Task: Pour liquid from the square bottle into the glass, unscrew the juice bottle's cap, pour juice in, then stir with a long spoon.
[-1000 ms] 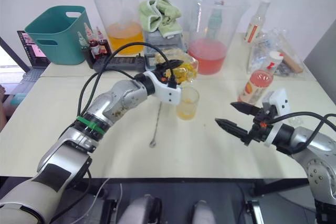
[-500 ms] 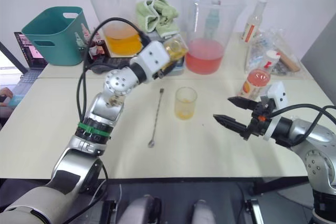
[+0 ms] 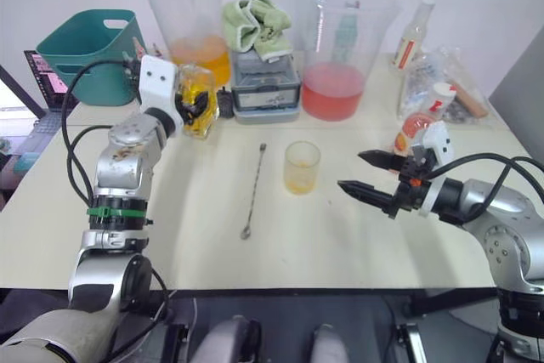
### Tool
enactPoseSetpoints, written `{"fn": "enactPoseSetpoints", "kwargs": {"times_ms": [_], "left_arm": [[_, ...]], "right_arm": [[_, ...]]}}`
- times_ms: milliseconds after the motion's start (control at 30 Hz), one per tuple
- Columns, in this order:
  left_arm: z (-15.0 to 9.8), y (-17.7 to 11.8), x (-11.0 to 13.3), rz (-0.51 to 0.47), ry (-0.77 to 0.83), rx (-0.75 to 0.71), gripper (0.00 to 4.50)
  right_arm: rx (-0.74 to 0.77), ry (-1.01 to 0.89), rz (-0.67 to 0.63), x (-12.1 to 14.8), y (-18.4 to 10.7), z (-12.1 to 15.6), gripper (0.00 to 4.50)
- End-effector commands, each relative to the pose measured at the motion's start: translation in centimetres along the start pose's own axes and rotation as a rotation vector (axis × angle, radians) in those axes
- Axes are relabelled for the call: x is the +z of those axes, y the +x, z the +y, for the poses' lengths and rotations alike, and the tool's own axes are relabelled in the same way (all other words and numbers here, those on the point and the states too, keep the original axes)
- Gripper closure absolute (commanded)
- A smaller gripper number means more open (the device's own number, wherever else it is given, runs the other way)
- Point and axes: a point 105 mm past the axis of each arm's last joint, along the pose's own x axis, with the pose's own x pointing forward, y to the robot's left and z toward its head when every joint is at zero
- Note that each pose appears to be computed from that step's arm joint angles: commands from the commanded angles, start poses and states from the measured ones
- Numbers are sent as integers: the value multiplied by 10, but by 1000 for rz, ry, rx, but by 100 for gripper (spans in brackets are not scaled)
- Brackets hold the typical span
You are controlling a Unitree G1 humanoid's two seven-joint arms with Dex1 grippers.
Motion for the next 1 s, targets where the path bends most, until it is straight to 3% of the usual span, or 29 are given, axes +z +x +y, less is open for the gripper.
{"fn": "enactPoseSetpoints", "kwargs": {"times_ms": [33, 467, 533, 567, 633, 867, 1000], "left_arm": [[-1, -5, 41, -162, -20, -1, 172], [-2, -3, 6, -20, -62, 26, 172], [-3, -3, 9, -28, -70, 22, 172], [-3, -3, 12, -34, -69, 24, 64], [0, -4, 20, -62, -65, 35, 2], [0, -9, 46, -150, -25, 23, 2], [-2, -16, 72, -252, -3, 8, 2]], "right_arm": [[-2, -51, -13, 10, -2, -2, 0], [1, -53, -6, 9, -5, -2, 0], [1, -54, -7, 9, -6, -2, 0], [1, -54, -8, 10, -6, -3, 0], [1, -55, -9, 10, -5, -3, 0], [7, -52, -12, 9, -4, -4, 0], [11, -52, -16, 10, -4, -4, 0]]}}
